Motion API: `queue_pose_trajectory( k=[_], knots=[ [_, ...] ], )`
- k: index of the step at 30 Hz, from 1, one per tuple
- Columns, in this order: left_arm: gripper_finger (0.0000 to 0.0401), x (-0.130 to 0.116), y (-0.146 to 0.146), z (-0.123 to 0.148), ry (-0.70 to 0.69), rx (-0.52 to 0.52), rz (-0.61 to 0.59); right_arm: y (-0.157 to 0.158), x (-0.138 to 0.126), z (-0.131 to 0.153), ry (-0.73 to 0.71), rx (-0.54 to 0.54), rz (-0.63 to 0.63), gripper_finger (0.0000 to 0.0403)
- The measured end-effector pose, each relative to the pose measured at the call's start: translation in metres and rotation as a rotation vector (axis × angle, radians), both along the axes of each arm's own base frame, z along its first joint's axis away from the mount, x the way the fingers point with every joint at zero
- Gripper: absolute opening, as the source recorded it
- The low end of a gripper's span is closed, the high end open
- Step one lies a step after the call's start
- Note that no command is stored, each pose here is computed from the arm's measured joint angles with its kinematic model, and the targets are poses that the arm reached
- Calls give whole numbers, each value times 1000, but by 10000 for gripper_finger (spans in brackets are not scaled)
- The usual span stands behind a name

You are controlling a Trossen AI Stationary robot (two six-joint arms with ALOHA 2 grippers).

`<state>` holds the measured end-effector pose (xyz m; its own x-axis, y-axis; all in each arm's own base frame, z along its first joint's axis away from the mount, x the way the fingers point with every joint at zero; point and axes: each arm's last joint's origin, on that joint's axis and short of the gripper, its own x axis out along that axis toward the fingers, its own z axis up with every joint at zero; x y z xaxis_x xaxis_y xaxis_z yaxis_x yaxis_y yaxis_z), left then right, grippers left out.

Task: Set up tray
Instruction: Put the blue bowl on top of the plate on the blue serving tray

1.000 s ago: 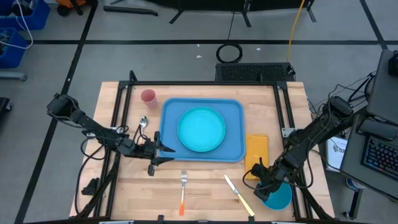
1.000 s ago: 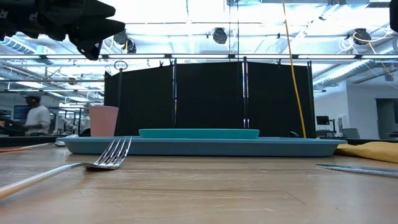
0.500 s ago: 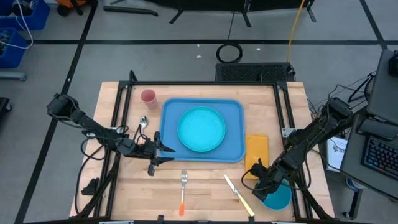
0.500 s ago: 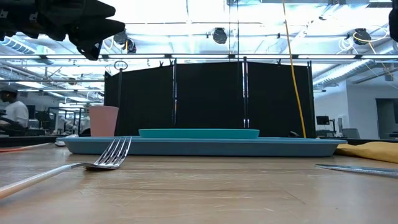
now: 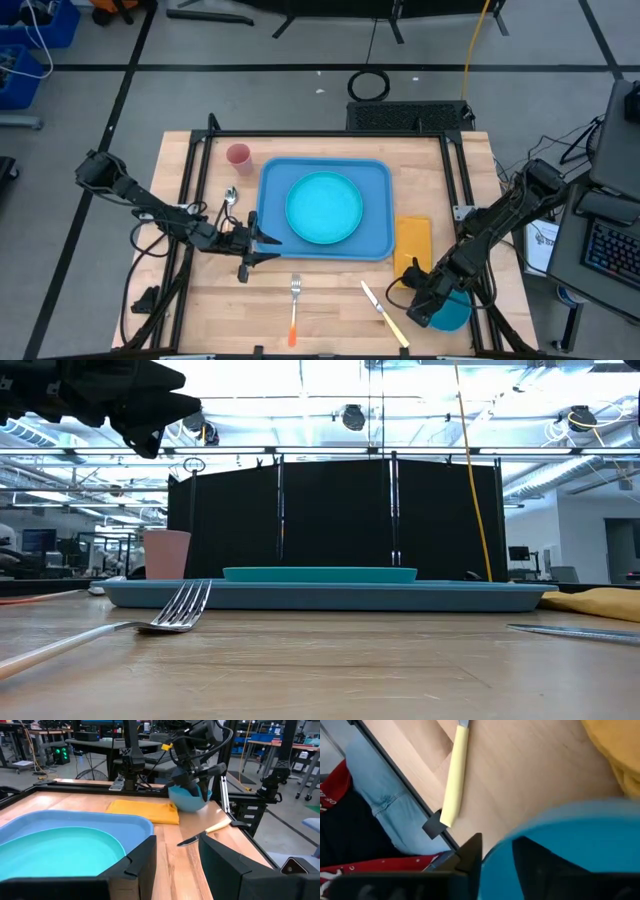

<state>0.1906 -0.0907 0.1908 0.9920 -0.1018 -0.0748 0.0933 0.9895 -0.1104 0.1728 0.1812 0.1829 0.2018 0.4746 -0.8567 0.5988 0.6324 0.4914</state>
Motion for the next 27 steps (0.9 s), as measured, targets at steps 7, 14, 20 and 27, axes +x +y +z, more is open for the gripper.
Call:
queue_pose_trajectory(
  k=[7, 14, 20, 27],
  knots=[
    [150, 0, 0, 0, 5, 0, 0, 0, -1, 1, 7, 12, 24, 15],
    [150, 0, 0, -1, 8, -2, 0, 0, -2, 1, 21, 16, 47, 15],
    [150, 0, 0, -1, 13, -9, 1, 0, -4, 4, 52, 50, 72, 15],
    [150, 0, 0, -1, 14, -14, 1, -7, -10, 39, 77, -16, 72, 1]
  ],
)
